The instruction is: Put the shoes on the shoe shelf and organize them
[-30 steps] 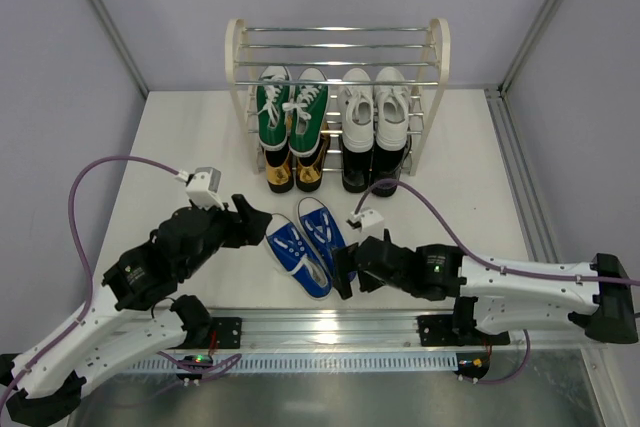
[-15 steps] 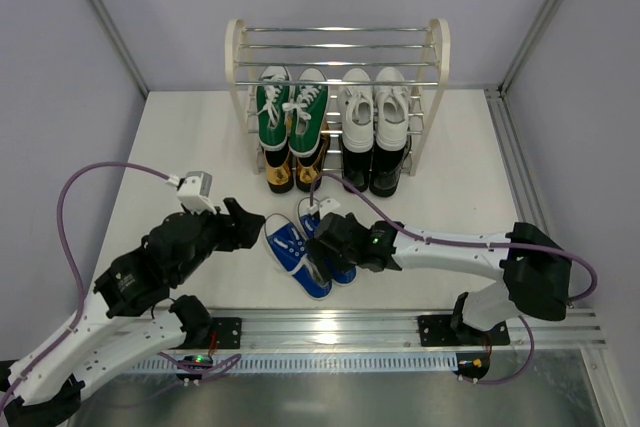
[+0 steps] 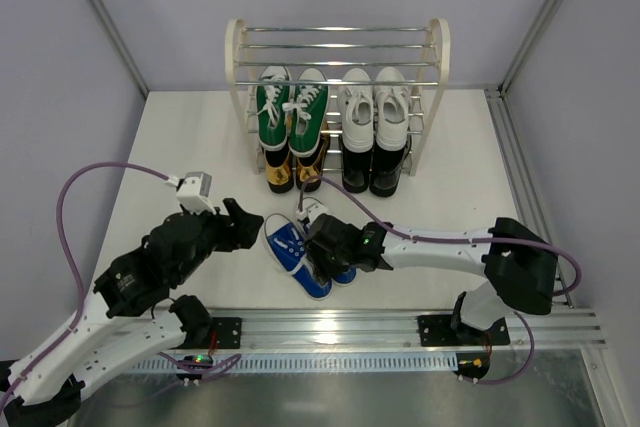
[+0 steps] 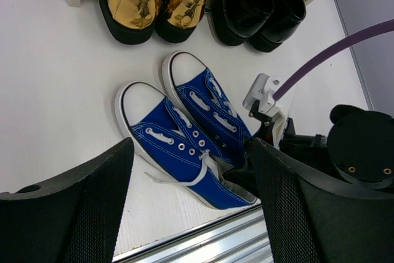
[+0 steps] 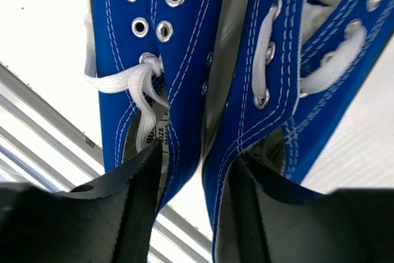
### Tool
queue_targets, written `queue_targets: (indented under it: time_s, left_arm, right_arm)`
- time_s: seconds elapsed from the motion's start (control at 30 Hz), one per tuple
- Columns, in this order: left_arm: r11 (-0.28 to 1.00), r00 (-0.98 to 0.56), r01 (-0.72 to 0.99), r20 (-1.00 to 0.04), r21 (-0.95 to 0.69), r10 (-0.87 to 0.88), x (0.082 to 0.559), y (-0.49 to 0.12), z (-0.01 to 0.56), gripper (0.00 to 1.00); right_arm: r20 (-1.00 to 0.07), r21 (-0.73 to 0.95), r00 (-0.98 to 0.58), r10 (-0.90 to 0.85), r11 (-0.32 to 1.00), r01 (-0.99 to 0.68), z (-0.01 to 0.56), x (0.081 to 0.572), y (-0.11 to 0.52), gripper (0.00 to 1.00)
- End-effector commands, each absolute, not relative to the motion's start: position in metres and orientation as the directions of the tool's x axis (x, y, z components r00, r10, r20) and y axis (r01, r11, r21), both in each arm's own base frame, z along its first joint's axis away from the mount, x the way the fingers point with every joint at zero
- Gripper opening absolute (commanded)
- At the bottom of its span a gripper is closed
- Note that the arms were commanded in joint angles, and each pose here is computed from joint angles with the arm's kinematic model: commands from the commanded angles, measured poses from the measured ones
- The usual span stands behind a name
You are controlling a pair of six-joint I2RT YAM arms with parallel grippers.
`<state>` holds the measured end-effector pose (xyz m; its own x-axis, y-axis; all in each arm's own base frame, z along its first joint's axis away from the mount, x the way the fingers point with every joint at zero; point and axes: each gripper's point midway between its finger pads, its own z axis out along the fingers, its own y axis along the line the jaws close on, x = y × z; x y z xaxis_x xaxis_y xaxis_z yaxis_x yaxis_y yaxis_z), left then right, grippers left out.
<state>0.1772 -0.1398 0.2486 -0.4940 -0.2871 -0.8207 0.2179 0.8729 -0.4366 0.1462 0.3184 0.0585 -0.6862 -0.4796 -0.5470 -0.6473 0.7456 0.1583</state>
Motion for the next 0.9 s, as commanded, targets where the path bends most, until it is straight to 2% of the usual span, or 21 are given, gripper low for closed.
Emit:
queue_targets:
  time_s: [0.0, 0.03, 0.1, 0.13, 0.23, 0.27, 0.3, 0.37, 0.4, 0.57, 0.87]
  left_arm:
    - [0.874, -0.470, 0.215, -0.830, -0.436, -0.299, 0.181, -0.139, 0.257, 0.76]
    - [0.875, -0.472, 0.215, -0.830, -0.435, -0.297, 0.181, -0.139, 0.256, 0.76]
    - [0.874, -0.470, 0.216, -0.831, -0.435, -0.297, 0.181, -0.139, 0.256, 0.76]
    - [0.875, -0.471, 0.216, -0.831, -0.434, -0.296, 0.182, -0.140, 0.256, 0.76]
    - [0.877, -0.469, 0.218, -0.834, -0.429, -0.291, 0.182, -0.140, 0.256, 0.76]
    - [0.877, -0.467, 0.219, -0.835, -0.428, -0.291, 0.182, -0.140, 0.257, 0.76]
    - [0.879, -0.468, 0.217, -0.835, -0.425, -0.288, 0.182, -0.139, 0.257, 0.76]
    - [0.880, -0.465, 0.215, -0.837, -0.424, -0.290, 0.182, -0.138, 0.257, 0.76]
    - [0.880, -0.466, 0.214, -0.836, -0.424, -0.289, 0.182, -0.138, 0.256, 0.76]
    - [0.879, -0.464, 0.216, -0.837, -0.425, -0.290, 0.181, -0.137, 0.258, 0.76]
    - [0.879, -0.449, 0.210, -0.841, -0.428, -0.302, 0.180, -0.132, 0.263, 0.75]
  right_arm:
    - [-0.546, 0.208, -0.686, -0.480, 0.716, -0.666, 0.062, 0.140, 0.338, 0.47]
    - [-0.550, 0.211, -0.682, -0.481, 0.710, -0.671, 0.063, 0.138, 0.341, 0.40]
    - [-0.541, 0.217, -0.683, -0.491, 0.703, -0.677, 0.059, 0.133, 0.346, 0.37]
    - [-0.535, 0.219, -0.686, -0.494, 0.703, -0.676, 0.056, 0.132, 0.346, 0.31]
    - [-0.506, 0.223, -0.699, -0.506, 0.706, -0.673, 0.045, 0.129, 0.348, 0.22]
    - [-0.501, 0.224, -0.702, -0.506, 0.707, -0.670, 0.042, 0.129, 0.348, 0.12]
    - [-0.498, 0.223, -0.704, -0.506, 0.709, -0.669, 0.040, 0.129, 0.349, 0.09]
    - [-0.481, 0.216, -0.711, -0.513, 0.716, -0.663, 0.032, 0.129, 0.347, 0.08]
    - [-0.471, 0.218, -0.714, -0.518, 0.716, -0.663, 0.029, 0.127, 0.348, 0.04]
    - [-0.465, 0.230, -0.721, -0.514, 0.717, -0.658, 0.028, 0.126, 0.348, 0.04]
    - [-0.653, 0.224, -0.628, -0.423, 0.685, -0.694, 0.130, 0.139, 0.337, 0.04]
